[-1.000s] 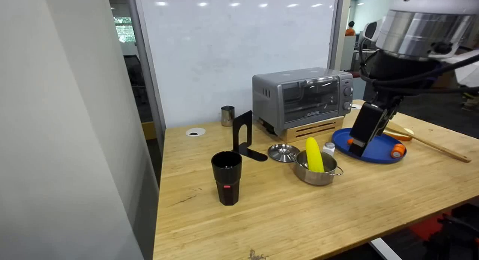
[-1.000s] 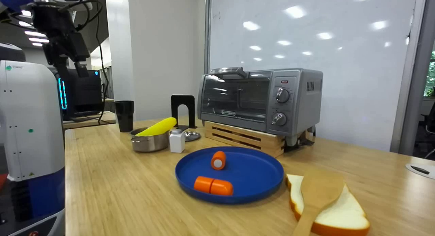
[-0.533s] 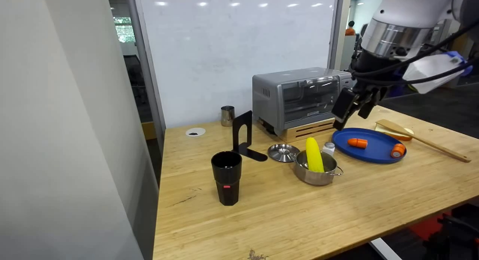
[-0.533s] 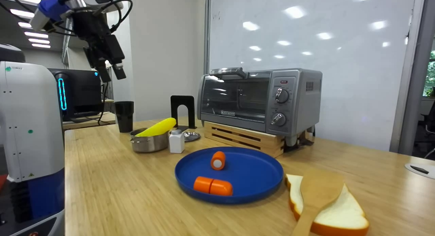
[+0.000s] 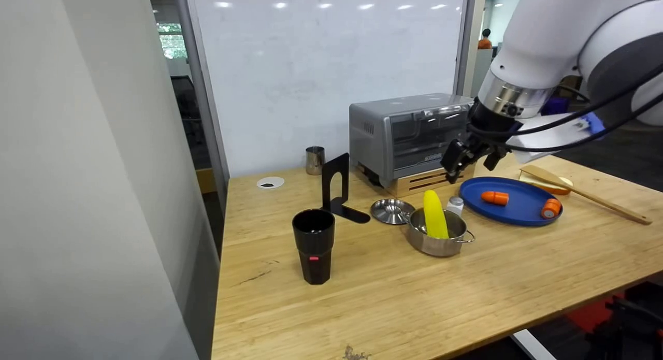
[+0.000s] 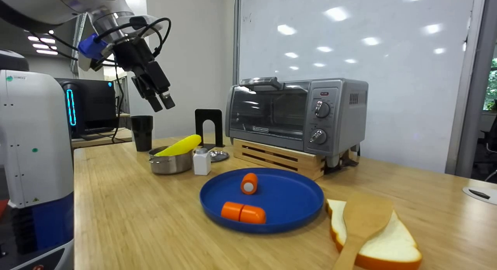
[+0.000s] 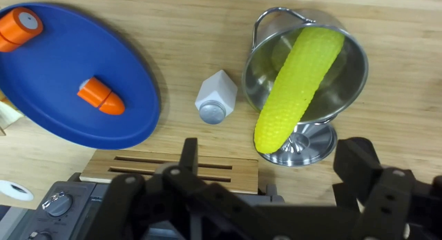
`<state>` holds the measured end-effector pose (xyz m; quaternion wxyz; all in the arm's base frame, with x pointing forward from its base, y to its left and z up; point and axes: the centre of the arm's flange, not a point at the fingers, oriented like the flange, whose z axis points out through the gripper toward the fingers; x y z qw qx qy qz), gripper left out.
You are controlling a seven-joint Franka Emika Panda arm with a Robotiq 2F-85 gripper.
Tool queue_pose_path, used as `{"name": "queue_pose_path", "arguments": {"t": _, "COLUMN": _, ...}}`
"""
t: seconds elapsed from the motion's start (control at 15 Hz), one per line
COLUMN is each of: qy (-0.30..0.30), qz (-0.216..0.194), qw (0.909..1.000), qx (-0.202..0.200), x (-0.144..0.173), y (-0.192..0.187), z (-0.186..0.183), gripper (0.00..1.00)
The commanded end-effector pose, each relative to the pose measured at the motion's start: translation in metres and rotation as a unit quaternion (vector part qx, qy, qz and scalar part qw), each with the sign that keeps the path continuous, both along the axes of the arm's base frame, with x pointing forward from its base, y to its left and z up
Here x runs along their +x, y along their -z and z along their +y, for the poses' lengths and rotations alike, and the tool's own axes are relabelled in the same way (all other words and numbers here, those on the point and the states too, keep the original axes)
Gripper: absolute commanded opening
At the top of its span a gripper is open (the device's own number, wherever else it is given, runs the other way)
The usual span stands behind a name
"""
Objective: Take the maize cob from the pot and place it on the plate. Then, pick up the lid and cover the pot
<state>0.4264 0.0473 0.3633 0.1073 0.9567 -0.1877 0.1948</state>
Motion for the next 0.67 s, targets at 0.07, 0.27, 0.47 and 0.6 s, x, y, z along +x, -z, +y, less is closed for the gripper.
{"name": "queue_pose_path", "arguments": {"t": 0.07, "qy": 0.035, "qz": -0.041, "qw": 0.9985, "qx": -0.014, "x": 0.023, "y": 0.029, "z": 0.015, "gripper": 1.00}}
{"name": "queue_pose_path", "arguments": {"t": 0.27, "qy": 0.054, "qz": -0.060, "qw": 0.9966, "qx": -0.019, "x": 0.030, "y": 0.038, "z": 0.013, "gripper": 1.00}}
{"name": "queue_pose_path", "arguments": {"t": 0.47, "qy": 0.067, "qz": -0.058, "qw": 0.9960, "qx": -0.008, "x": 0.039, "y": 0.050, "z": 0.000, "gripper": 1.00}}
{"name": "queue_pose_path", "arguments": {"t": 0.6, "qy": 0.062, "qz": -0.055, "qw": 0.9966, "qx": 0.000, "x": 0.047, "y": 0.060, "z": -0.006, "gripper": 1.00}}
